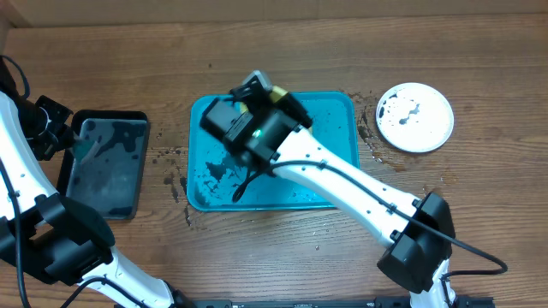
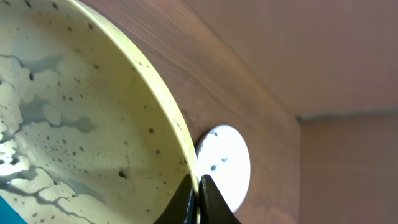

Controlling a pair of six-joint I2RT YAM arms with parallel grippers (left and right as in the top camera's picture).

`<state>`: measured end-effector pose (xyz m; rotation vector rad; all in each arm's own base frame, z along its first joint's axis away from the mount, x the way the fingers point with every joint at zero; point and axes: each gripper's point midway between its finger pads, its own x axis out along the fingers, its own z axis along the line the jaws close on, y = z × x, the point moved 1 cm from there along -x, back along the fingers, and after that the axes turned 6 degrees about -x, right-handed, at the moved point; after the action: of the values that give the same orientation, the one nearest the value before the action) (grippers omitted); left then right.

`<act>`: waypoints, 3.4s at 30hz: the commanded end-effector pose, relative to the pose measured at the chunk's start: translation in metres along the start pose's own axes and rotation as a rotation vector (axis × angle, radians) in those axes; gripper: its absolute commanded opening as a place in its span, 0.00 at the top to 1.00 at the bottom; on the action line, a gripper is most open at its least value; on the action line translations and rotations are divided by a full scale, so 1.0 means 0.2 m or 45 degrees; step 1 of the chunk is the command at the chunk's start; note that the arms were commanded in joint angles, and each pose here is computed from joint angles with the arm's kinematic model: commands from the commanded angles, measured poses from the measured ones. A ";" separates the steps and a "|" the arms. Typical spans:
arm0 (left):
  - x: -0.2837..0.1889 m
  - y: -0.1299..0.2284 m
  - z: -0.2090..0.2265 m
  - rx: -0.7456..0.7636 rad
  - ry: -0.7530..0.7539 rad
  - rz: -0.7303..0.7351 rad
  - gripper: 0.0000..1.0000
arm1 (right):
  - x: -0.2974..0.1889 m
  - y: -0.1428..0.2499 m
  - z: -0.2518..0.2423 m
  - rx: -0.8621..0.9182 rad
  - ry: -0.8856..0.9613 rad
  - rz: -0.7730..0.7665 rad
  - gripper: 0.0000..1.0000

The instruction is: Clean dirty plates on tray and stack at the side

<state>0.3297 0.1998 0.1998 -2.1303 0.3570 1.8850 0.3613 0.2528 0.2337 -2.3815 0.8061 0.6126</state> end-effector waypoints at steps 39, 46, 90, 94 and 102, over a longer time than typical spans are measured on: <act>0.02 0.03 -0.07 0.042 0.018 0.004 0.96 | 1.12 1.22 -0.59 1.415 -0.810 1.016 0.21; 0.03 0.04 -0.10 0.082 0.019 -0.003 0.96 | 1.00 0.96 -0.45 1.366 -1.137 0.888 0.12; 0.88 -0.07 0.04 0.018 -0.137 0.142 0.31 | -0.34 0.38 -0.36 0.879 -1.362 0.168 0.00; 0.77 -0.12 0.06 -0.019 -0.137 0.150 0.26 | -0.45 0.41 -0.47 0.908 -1.354 0.052 0.00; 0.38 -0.14 -0.05 0.025 0.111 0.214 0.27 | -0.57 0.57 -0.69 1.053 -1.164 -0.053 0.00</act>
<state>0.3425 0.2278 0.0930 -2.1336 0.5103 2.0593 0.2428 0.1550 0.3502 -1.1515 0.4235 1.0992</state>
